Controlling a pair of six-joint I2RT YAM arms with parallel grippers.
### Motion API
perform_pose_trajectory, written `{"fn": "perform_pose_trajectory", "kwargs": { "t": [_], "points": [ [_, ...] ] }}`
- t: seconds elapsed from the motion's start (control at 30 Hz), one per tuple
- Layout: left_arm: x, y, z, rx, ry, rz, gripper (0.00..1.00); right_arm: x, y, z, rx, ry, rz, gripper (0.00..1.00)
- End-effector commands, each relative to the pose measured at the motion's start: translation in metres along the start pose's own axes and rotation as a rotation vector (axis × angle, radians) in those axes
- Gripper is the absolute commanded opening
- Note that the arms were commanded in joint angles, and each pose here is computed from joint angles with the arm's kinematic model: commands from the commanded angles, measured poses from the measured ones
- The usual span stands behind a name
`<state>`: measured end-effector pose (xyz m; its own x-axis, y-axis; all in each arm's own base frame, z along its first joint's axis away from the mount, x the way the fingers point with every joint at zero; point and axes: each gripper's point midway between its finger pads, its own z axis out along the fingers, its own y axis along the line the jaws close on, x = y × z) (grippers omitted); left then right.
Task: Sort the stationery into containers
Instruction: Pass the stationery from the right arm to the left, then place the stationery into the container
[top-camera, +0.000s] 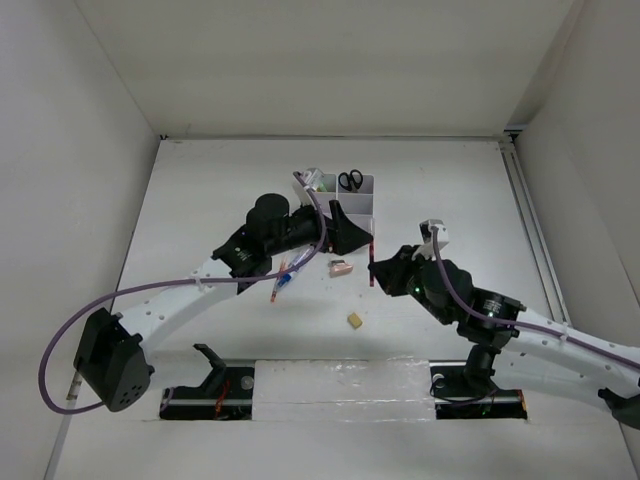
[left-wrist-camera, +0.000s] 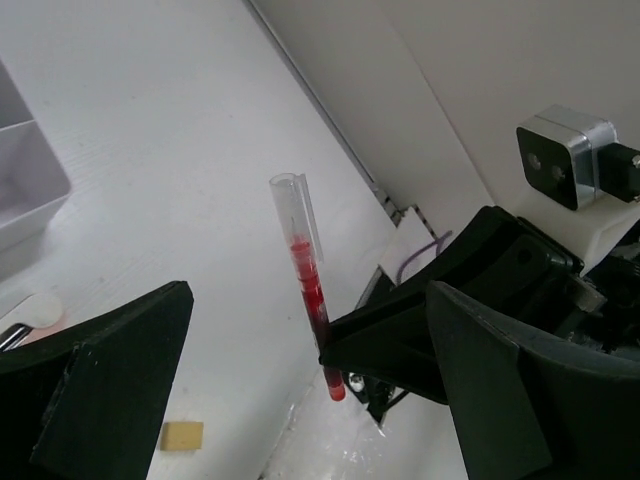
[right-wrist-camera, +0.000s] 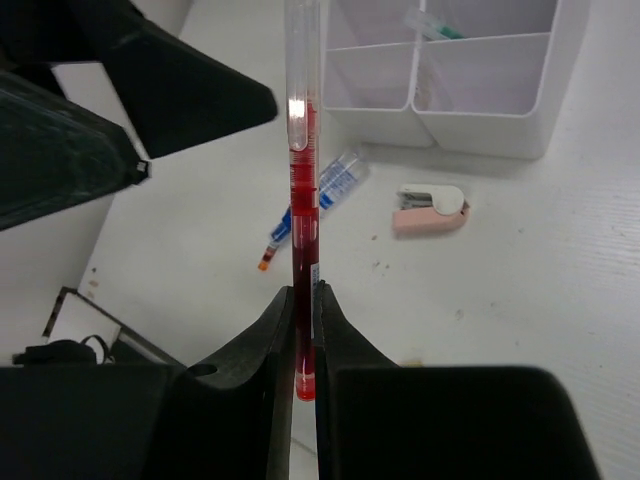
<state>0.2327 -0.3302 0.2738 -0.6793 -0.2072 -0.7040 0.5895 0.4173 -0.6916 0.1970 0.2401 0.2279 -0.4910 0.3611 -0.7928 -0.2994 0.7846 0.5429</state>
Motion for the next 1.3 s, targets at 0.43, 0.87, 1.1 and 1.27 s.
{"fn": "perform_pose_trajectory", "kwargs": {
  "t": [0.43, 0.87, 1.1, 1.27],
  "points": [
    [0.000, -0.035, 0.010, 0.221, 0.023, 0.027, 0.18, -0.034, 0.077, -0.033, -0.413, -0.067, -0.022, 0.00],
    [-0.083, 0.035, 0.025, -0.199, -0.370, 0.129, 0.00, -0.035, 0.003, -0.037, -0.087, -0.112, 0.092, 0.99],
    [-0.129, 0.060, 0.029, -0.308, -0.656, 0.109, 0.00, -0.035, -0.015, -0.059, -0.080, -0.114, 0.120, 0.99],
    [-0.142, 0.091, 0.046, -0.442, -0.775, 0.123, 0.00, -0.034, -0.023, -0.069, -0.089, -0.124, 0.128, 0.99]
  ]
}}
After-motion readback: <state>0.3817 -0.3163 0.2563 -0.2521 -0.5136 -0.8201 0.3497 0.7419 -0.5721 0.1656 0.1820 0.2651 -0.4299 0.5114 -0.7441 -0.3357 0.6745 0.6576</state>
